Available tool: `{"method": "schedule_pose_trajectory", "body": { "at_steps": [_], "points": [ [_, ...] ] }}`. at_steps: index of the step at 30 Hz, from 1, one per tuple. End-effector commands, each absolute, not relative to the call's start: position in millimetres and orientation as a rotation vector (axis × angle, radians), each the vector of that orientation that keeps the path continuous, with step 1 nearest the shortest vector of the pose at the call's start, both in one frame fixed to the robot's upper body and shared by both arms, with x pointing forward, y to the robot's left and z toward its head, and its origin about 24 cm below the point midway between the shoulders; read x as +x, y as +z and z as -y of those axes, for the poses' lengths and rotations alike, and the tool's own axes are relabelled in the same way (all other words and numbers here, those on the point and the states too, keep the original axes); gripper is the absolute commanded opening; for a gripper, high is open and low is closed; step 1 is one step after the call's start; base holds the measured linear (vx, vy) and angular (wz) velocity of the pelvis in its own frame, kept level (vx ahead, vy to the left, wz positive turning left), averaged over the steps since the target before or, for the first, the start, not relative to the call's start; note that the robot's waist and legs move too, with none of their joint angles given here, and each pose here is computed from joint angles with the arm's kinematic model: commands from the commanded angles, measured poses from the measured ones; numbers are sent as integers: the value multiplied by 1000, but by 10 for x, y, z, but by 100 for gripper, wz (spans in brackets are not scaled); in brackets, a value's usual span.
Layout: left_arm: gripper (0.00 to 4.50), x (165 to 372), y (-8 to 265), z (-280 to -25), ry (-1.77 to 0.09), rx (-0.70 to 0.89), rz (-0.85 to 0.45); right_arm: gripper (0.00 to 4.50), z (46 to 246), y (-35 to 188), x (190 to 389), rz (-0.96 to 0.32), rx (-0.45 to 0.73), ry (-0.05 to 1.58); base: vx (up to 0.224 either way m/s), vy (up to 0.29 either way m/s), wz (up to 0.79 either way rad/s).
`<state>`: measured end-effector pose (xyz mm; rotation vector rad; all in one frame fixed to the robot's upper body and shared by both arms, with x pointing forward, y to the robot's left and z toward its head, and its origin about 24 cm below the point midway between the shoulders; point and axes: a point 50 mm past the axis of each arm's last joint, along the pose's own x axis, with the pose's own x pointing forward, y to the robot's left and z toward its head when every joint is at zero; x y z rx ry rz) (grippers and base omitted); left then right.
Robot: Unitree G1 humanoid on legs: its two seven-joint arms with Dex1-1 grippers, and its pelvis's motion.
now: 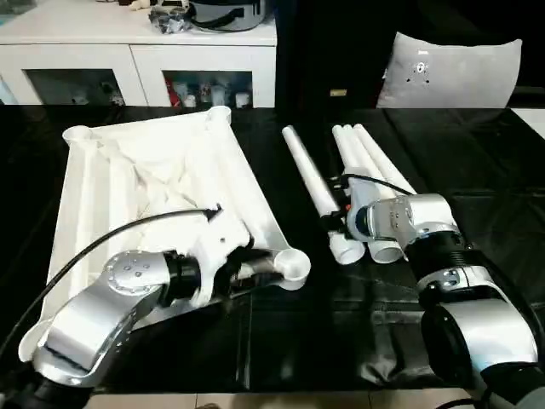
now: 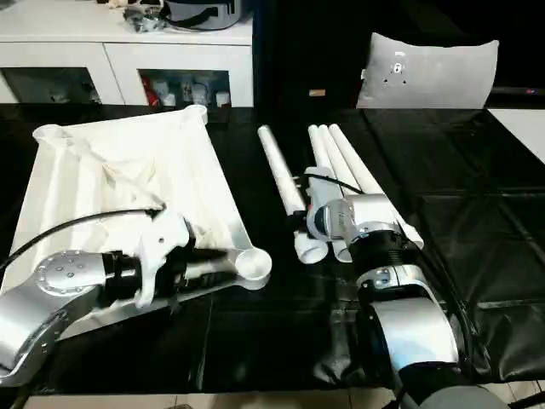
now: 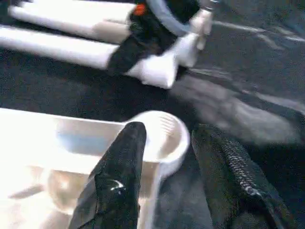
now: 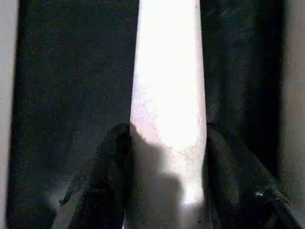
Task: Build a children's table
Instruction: Pick table leg
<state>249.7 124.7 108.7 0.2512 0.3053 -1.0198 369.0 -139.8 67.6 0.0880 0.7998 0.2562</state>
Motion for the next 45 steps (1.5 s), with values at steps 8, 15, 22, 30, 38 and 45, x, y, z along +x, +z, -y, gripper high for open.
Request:
{"method": "schedule_pose_trajectory", "body": {
  "at_steps": [8,15,22,30,38,45],
  "points": [
    [223,2865,1340,-1293,-753,151,-155,193,1395,1186,3676,-327,442,422,0,0,0],
    [242,3139,1911,-1058,-764,-264,33,191,1453,1511,3223,38,716,834,0,0,0],
    [307,3092,2129,-845,-925,-459,28,191,1433,1570,2940,53,736,1049,0,0,0],
    [369,2994,2196,-707,-1037,-499,5,191,1408,1579,2830,47,740,1124,0,0,0],
    [443,3000,2211,-700,-1023,-502,3,191,1336,1533,2846,21,601,1075,0,0,0],
    [408,3126,2112,-756,-828,-418,17,191,1134,1492,2918,80,325,870,0,0,0]
  ]
}}
